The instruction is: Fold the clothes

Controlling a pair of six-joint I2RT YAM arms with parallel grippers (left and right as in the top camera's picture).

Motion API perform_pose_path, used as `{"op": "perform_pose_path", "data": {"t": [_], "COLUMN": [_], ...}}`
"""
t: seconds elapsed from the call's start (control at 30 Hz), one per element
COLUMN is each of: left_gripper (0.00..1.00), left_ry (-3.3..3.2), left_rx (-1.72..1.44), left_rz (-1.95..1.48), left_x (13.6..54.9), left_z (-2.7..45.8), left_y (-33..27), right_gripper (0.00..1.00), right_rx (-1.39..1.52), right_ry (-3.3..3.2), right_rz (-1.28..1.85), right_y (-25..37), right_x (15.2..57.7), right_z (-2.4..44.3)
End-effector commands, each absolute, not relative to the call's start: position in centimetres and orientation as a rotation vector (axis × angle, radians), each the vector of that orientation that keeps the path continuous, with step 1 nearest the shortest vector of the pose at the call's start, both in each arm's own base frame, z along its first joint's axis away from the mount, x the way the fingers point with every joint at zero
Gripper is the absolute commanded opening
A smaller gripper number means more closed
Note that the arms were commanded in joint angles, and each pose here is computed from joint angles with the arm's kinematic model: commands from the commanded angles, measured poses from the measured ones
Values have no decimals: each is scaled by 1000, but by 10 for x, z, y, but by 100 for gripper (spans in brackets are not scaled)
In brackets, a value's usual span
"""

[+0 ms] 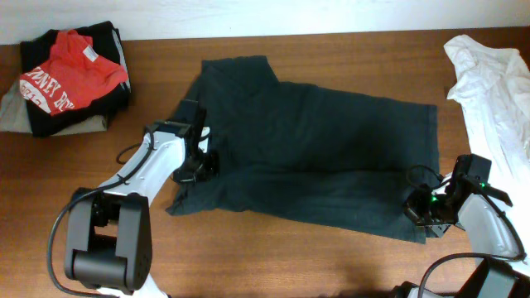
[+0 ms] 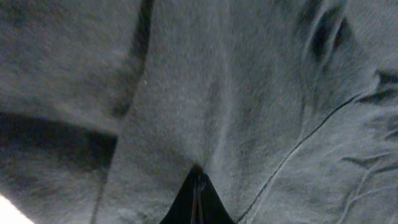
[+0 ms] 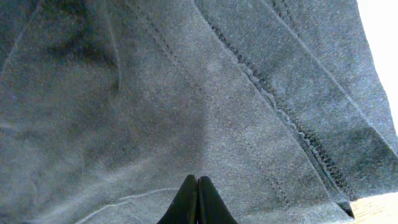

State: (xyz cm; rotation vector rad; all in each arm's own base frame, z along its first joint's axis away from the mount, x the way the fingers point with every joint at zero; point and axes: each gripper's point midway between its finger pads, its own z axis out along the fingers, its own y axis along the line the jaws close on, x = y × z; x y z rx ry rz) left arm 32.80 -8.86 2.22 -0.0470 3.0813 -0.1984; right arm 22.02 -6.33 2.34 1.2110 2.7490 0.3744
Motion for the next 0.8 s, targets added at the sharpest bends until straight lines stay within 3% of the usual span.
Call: {"op": "perform_pose_path", "data": {"t": [0.0,0.33,0.77], "left_gripper": [1,1,1], "left_ry": [3089,3034,2928], "left_rx": [-28,-304,-972], "left_rz": [-241,-42,139], "left_x": [317,328,306], "left_z": [13,4,5], "left_y": [-91,-37,85], "right_gripper": [4,4,4], "right_rx": [1252,1454,1424], "right_ry": [2737,2852,2791], "right_rz": [385,359,228], "right_y": [-63,-63,-98], "right_x": [220,208,247], "right_z": [20,-37,1]}}
